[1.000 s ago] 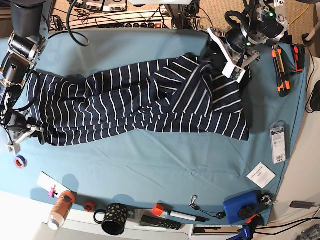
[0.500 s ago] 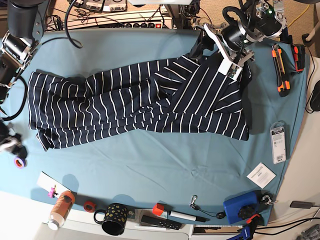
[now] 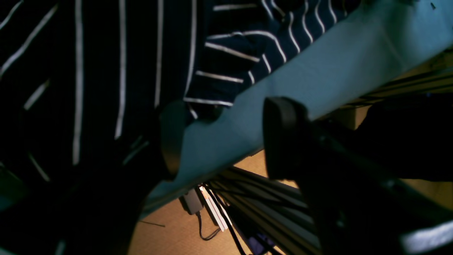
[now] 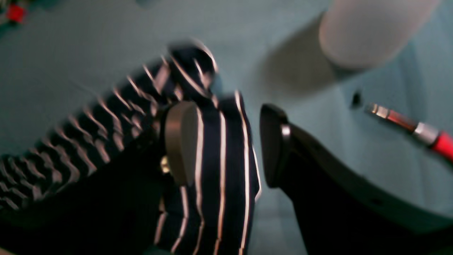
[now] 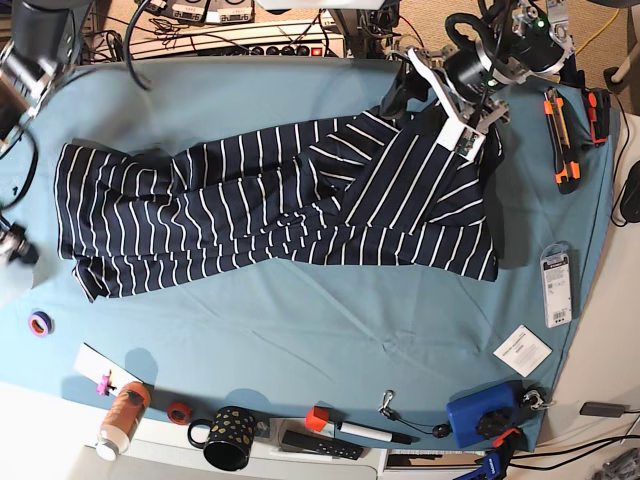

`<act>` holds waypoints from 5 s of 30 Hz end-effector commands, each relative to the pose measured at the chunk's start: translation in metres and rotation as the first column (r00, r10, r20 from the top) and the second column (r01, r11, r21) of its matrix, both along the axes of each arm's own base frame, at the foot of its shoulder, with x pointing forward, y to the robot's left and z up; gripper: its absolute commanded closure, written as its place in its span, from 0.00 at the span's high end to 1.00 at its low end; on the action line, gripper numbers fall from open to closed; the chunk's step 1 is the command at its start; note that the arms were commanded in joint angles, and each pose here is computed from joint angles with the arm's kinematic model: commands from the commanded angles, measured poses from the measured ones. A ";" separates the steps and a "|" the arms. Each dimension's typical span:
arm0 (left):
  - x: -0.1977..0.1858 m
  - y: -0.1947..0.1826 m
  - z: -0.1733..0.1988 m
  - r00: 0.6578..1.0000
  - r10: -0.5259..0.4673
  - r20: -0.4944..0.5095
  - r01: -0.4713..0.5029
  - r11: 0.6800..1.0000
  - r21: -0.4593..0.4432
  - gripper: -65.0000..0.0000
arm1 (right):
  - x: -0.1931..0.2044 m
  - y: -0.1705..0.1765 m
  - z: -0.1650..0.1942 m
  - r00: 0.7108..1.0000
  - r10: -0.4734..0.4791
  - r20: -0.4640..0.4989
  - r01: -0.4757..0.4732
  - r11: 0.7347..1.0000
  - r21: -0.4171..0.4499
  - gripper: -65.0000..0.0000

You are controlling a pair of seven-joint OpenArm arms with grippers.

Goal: Layout the t-shirt on the table in an organized manner, then fold the t-shirt properly

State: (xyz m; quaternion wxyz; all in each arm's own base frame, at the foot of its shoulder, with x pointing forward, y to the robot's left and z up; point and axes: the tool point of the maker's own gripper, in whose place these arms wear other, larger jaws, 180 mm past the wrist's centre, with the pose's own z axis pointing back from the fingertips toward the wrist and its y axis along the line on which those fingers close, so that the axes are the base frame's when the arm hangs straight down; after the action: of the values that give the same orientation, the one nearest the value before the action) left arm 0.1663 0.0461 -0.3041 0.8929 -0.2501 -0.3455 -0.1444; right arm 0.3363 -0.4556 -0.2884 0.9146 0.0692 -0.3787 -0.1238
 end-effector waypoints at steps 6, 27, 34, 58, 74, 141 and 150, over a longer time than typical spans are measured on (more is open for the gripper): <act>0.002 -0.003 0.008 1.000 -0.002 0.031 0.002 1.000 -0.021 0.54 | -0.018 -0.009 -0.025 0.998 -0.057 -0.014 0.058 0.994 0.093 0.44; 0.003 -0.003 0.009 0.999 0.001 0.037 0.000 1.000 -0.024 0.54 | -0.003 0.099 -0.111 0.998 0.050 -0.048 -0.033 0.953 0.300 0.44; 0.003 -0.003 0.009 0.999 0.001 0.036 0.000 1.000 -0.025 0.54 | 0.005 0.104 -0.105 0.998 0.061 -0.035 -0.047 0.949 0.313 0.08; 0.007 -0.004 0.014 0.998 0.014 0.066 -0.011 0.999 -0.042 0.54 | 0.011 -0.026 0.007 0.997 -0.053 0.049 0.059 0.990 -0.128 0.00; 0.019 0.076 0.005 0.969 0.241 0.056 -0.246 0.964 0.105 0.54 | 0.012 0.115 0.051 0.954 0.293 0.068 -0.237 0.871 -0.430 0.00; 0.021 0.154 0.026 0.894 0.423 0.149 -0.444 0.883 0.154 0.54 | -0.004 0.241 0.020 0.910 0.414 0.015 -0.298 0.680 -0.670 0.24; 0.022 0.154 0.026 0.894 0.423 0.150 -0.444 0.883 0.153 0.54 | 0.004 0.256 -0.043 0.901 0.427 -0.073 -0.402 0.762 -0.508 0.24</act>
State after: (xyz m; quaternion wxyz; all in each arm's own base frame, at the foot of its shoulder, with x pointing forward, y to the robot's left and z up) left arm 0.1842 0.2005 -0.2871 0.9089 -0.0749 -0.4096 0.0212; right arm 0.3295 -0.2001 -0.3480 0.9069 -0.0878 -0.3674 0.1865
